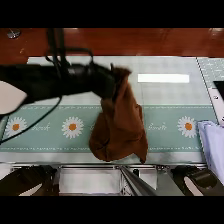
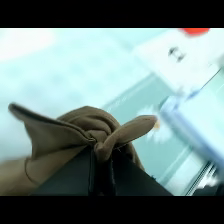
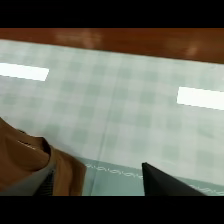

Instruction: Fold the shirts.

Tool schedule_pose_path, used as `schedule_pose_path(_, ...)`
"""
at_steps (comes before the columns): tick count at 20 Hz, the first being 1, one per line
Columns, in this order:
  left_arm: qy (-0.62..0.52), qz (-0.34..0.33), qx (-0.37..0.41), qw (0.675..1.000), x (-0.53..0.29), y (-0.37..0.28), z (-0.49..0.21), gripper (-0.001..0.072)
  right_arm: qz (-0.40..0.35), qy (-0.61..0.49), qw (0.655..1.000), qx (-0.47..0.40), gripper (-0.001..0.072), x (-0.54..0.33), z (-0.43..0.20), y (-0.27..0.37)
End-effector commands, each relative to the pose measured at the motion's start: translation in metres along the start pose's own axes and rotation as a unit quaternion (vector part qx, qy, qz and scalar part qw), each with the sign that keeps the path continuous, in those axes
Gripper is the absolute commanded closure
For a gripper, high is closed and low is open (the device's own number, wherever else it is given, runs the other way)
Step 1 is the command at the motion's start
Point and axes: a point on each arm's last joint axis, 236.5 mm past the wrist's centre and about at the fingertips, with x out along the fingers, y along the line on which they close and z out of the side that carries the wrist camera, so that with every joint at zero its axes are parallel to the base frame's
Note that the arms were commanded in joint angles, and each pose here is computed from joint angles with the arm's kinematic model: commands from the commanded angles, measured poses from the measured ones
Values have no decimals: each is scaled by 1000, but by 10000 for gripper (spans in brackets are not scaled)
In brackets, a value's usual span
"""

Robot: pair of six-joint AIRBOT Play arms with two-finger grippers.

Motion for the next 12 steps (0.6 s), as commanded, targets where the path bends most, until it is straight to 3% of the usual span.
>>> schedule_pose_path(1,158,64,-49,984,19,65,-112,669,42,74,996,21,92,34,-43,18)
schedule_pose_path(2,187,84,-65,977,19,84,-135,529,55,104,993,30,92,48,-60,23)
schedule_pose_path(3,211,100,-79,969,17,100,-155,240,63,133,989,34,92,61,-75,26)
schedule_pose_path(4,230,120,-93,961,13,118,-170,32,65,163,984,31,92,75,-91,26)
schedule_pose_path(9,192,210,-185,941,-25,206,-155,23,19,248,968,10,93,132,-123,0)
schedule_pose_path(12,216,194,-266,919,-35,221,-181,23,-61,346,936,-30,93,132,-168,-44)
